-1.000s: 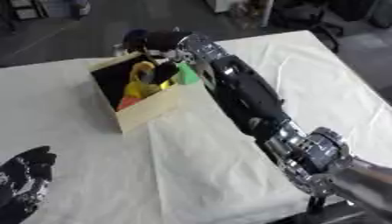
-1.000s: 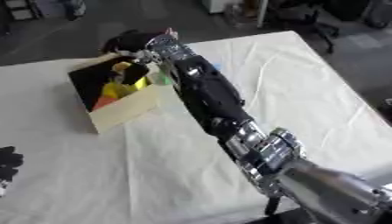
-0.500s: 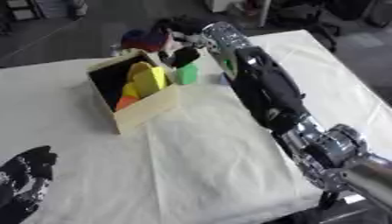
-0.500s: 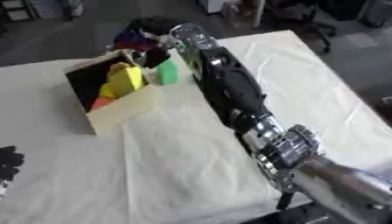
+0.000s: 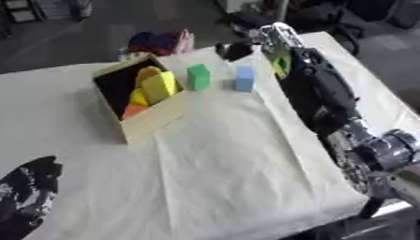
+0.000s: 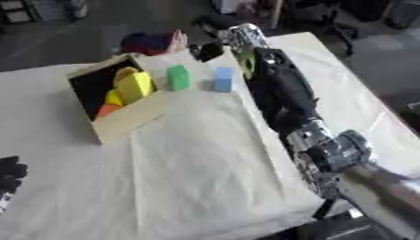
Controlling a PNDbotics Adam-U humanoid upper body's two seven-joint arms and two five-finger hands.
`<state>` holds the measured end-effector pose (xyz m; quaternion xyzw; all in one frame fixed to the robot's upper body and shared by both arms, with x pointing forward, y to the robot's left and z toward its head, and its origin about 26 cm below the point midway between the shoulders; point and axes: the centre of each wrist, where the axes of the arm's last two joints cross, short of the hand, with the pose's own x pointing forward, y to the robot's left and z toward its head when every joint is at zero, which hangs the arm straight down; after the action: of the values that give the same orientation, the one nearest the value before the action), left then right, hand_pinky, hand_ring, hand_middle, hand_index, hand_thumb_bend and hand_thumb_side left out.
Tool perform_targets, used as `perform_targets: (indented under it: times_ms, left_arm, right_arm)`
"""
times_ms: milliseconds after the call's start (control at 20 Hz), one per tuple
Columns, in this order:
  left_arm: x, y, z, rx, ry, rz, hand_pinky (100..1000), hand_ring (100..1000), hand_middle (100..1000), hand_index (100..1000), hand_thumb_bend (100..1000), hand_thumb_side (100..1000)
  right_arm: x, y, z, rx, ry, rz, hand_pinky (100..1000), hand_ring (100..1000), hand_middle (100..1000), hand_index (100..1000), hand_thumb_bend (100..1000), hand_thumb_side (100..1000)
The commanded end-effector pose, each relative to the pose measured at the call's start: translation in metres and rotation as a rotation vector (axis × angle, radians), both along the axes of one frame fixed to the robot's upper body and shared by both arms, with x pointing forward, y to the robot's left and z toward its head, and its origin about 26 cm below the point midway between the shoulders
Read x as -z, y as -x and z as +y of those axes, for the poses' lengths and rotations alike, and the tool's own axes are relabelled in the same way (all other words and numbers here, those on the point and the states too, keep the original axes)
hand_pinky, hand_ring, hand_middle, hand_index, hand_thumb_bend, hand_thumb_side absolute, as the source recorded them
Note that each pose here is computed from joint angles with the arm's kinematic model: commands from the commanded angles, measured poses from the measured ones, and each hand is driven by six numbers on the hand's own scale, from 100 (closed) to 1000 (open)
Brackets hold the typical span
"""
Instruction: Pick up objects on the table and place them in the box.
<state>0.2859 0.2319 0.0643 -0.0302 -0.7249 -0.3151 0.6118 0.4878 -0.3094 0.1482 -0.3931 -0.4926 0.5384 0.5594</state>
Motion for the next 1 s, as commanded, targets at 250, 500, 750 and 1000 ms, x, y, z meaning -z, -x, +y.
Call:
perform_targets:
  times_ms: [250, 500, 750, 1000]
  left_arm:
    - [-0.007, -0.002, 0.003, -0.005, -0.011, -0.025, 835, 811, 733, 872, 100, 466]
    - [-0.007, -0.002, 0.003, -0.006, -0.011, -0.025, 835, 811, 733, 871, 100, 466]
    - [-0.006, -0.002, 0.003, -0.003, -0.011, -0.023, 835, 811, 733, 870, 100, 467]
    - [-0.006, -0.002, 0.003, -0.005, -0.011, -0.021, 835, 811, 733, 870, 100, 470]
  right_arm:
    - [0.021, 0.003, -0.026, 0.139, -0.030, 0.055, 984, 993, 1000, 1000, 100, 621]
    - [0.038, 0.006, -0.032, 0.185, -0.037, 0.094, 983, 991, 1000, 1000, 100, 644]
    - [0.048, 0.009, -0.038, 0.212, -0.058, 0.125, 972, 973, 997, 1000, 100, 699]
    - [0.050, 0.012, -0.044, 0.237, -0.185, 0.104, 950, 940, 969, 1000, 100, 787]
